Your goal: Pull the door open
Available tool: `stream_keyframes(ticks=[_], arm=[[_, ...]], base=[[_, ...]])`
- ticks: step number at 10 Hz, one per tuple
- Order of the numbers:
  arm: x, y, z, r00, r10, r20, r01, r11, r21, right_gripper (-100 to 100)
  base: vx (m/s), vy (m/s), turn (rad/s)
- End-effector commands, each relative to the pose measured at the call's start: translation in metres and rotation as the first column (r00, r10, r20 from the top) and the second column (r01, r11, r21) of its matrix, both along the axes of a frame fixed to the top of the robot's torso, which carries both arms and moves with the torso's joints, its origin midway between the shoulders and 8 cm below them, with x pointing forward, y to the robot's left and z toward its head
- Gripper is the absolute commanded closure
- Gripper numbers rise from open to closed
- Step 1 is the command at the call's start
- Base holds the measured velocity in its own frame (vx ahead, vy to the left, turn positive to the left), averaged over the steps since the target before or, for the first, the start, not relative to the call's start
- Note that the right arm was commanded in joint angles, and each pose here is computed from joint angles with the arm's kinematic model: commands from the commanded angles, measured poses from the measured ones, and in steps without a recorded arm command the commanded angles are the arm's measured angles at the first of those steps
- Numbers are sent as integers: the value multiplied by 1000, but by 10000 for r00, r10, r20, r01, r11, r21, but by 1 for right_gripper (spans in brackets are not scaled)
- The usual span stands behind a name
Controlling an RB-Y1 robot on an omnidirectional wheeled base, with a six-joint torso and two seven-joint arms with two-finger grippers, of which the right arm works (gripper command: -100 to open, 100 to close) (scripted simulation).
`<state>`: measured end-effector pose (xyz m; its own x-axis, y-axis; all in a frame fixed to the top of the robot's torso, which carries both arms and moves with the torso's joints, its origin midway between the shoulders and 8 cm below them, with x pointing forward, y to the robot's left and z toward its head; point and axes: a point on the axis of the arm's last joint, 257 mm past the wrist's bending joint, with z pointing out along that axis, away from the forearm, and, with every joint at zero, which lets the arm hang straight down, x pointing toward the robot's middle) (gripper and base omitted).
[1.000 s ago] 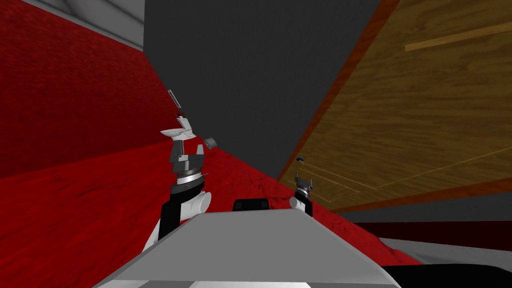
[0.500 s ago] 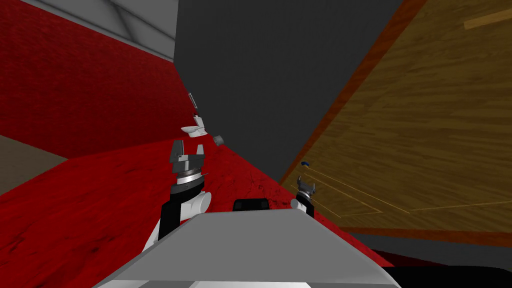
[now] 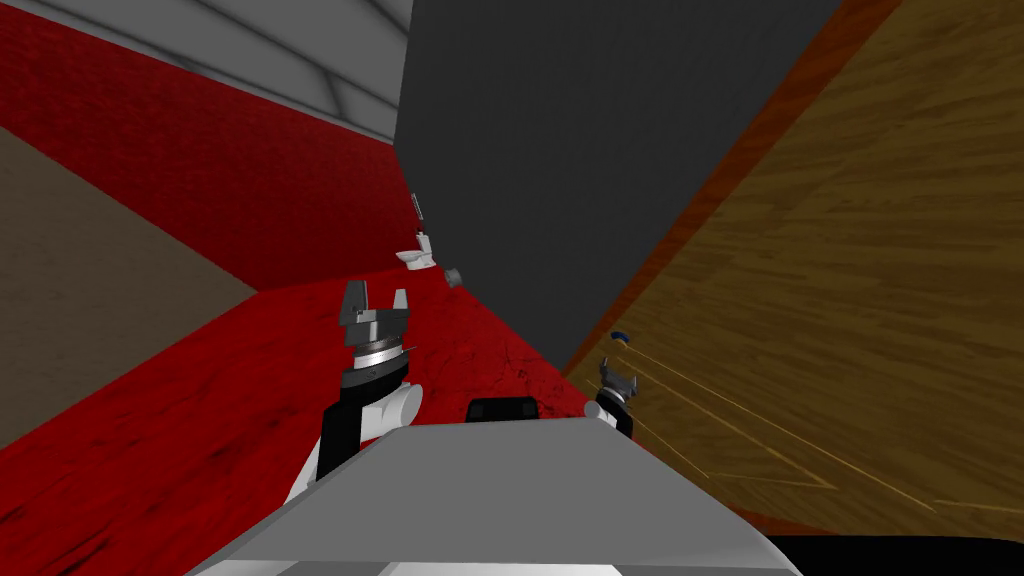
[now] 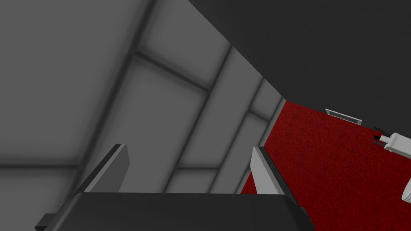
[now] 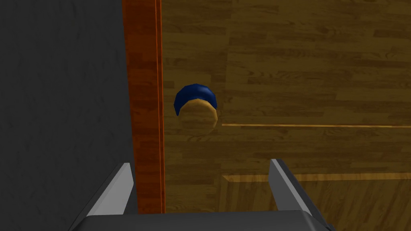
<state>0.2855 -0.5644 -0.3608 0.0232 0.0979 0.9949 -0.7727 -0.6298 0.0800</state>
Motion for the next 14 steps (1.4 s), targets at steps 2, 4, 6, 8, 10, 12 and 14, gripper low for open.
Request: stream_keyframes(ticks=[2,4,6,8,10,12,14], arm=[[-16,-11,-13,9989,-457,102,452,9981,408,-100],[-26,-17,-21,9970,-751,158,740,9952,648,-100],[-36,-24,-28,9940,-1068,213,1046,9905,892,-100],[-38,-24,-30,9938,-1095,202,1072,9900,916,-100],[-37,-29,-29,9954,-919,267,893,9923,860,-100],[-37,-33,-28,9965,-779,292,753,9938,821,-100],[-36,-36,-28,9976,-616,313,589,9952,787,-100]], base=[[-72,-98,311],[-78,-117,293],[-64,-108,262],[-53,-60,136],[85,-7,-91],[102,-13,-77],[101,-13,-81]])
